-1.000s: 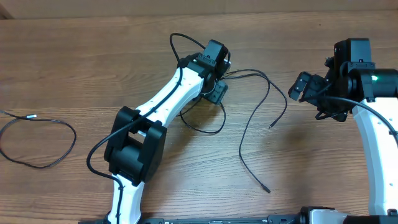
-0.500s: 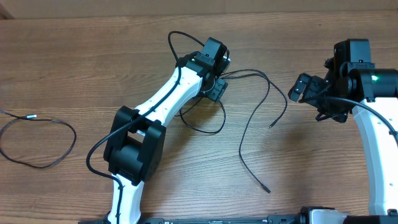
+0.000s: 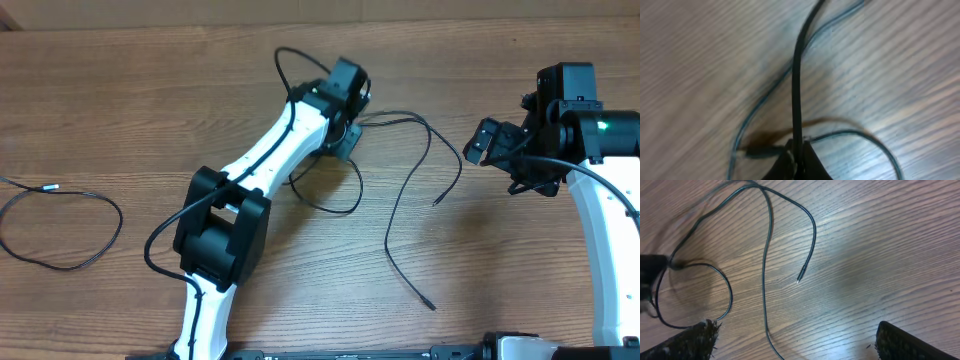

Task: Untangle cables
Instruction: 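Pull the grasped cable off to the far left with the left gripper, then reach the left gripper back to the remaining USB cable and grasp it, then drag the USB cable to the left side with the left gripper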

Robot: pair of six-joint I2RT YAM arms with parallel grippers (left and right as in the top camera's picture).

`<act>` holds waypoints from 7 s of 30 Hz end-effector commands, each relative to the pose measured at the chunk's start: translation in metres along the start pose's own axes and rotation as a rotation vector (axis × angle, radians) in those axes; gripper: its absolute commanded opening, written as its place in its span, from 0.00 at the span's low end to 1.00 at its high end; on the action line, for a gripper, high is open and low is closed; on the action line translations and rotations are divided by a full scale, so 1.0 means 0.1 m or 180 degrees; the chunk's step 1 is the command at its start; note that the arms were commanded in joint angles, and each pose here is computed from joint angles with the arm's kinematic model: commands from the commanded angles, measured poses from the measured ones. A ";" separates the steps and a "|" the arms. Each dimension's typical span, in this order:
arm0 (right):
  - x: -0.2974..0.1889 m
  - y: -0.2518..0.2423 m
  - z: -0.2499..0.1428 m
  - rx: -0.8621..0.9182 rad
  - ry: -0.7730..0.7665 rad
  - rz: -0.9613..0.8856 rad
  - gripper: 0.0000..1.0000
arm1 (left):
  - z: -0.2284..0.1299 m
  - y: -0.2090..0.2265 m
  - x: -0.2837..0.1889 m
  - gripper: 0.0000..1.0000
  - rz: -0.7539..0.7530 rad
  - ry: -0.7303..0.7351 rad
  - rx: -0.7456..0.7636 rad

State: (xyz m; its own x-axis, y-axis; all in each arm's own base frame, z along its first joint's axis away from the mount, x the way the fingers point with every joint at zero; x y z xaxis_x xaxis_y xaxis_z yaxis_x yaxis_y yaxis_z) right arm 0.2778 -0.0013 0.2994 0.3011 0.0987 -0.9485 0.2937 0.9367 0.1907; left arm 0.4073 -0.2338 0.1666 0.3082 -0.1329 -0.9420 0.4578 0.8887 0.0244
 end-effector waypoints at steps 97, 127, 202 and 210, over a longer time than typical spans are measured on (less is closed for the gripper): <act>-0.02 0.01 0.01 -0.0037 -0.0051 0.0047 1.00 | -0.65 0.41 -0.33 0.93 -0.1505 0.0596 -0.0636; -0.02 0.01 0.01 -0.0023 -0.0049 0.0047 1.00 | -0.71 0.59 0.10 0.81 -0.0345 0.0548 -0.1044; -0.02 0.01 0.03 -0.0004 -0.0085 0.0058 1.00 | -1.52 3.50 -3.40 1.00 0.1636 -0.1672 -0.3364; -0.02 0.01 0.03 -0.0004 -0.0085 0.0058 1.00 | -1.51 3.54 -3.30 1.00 0.1529 -0.1616 -0.3418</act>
State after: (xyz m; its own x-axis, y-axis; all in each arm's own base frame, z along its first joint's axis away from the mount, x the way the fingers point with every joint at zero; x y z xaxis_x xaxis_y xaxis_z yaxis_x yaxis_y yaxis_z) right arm 0.2809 -0.0006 0.3005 0.3219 0.1069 -0.9407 0.2868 0.9359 0.2045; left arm 0.3442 0.1915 0.4315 0.6341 0.3575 -0.6857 -0.6112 0.7748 -0.1613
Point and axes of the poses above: each gripper's point midway between its finger pads, its own x axis out along the fingers, its own y axis along the line the jaws close on, z = x × y, the point moved 10 cm from there along -x, back along the fingers, and after that the axes turned 4 degrees about -x, right-handed, at the moved point
